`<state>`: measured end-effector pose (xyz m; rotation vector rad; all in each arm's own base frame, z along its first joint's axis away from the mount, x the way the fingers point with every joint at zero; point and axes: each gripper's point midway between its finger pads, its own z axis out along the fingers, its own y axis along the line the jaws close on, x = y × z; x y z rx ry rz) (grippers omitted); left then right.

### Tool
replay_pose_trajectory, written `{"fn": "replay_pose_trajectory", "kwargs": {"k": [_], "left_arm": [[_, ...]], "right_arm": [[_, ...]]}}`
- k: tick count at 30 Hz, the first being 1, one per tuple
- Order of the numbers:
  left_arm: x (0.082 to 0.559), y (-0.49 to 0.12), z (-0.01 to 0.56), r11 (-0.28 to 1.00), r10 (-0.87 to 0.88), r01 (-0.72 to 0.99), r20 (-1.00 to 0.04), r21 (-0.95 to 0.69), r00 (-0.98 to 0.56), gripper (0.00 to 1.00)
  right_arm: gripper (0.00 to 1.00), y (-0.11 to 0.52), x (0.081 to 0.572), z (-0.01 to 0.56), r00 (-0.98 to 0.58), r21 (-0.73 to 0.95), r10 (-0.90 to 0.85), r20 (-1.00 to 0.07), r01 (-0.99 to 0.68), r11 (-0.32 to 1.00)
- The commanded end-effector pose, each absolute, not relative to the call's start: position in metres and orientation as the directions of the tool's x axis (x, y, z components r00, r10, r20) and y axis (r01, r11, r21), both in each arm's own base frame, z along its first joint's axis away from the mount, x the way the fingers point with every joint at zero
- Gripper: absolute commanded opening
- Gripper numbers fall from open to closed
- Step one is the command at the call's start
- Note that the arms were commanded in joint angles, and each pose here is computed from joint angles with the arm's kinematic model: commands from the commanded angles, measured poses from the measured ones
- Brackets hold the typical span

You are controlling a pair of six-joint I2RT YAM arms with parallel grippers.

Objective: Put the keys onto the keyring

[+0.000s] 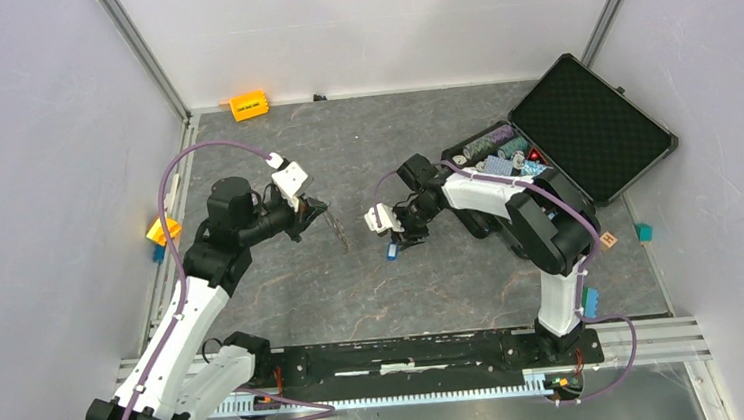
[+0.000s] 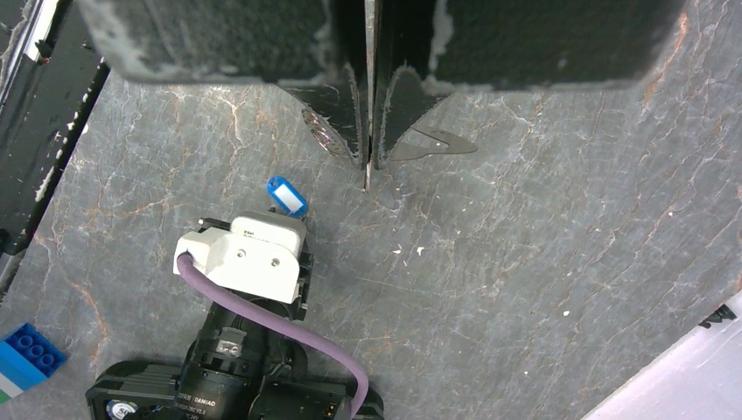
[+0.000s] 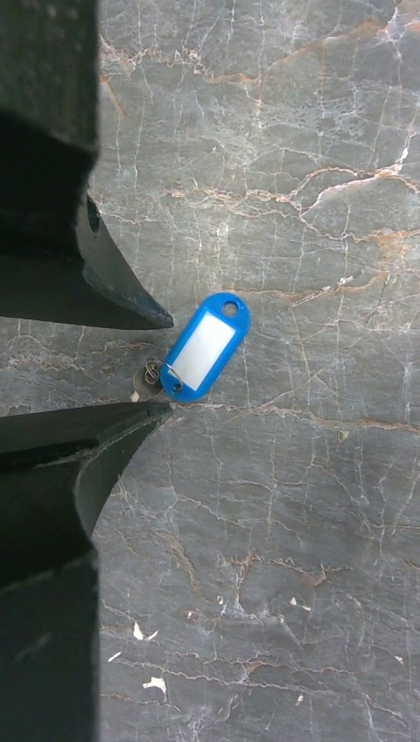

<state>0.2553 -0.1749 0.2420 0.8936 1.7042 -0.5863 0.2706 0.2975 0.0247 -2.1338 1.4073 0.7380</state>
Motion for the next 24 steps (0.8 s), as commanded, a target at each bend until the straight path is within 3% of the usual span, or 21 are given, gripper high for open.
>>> {"fn": "replay_pose_trajectory", "kwargs": {"k": [1, 24], "left_arm": [[0.253, -0.176, 0.250, 0.575, 0.275, 0.814, -0.957, 0.083, -0.097, 0.02], [0.253, -0.176, 0.249, 0.572, 0.277, 0.816, -0.956, 0.083, -0.097, 0.02]], "right_arm": [[0.41, 0.305, 0.274, 0.038, 0.350, -0.143, -0.648, -0.677, -0.926, -0.350], [0.31, 0.302, 0.279, 0.027, 0.337, -0.139, -0.674, -0.657, -0.933, -0.331]]}}
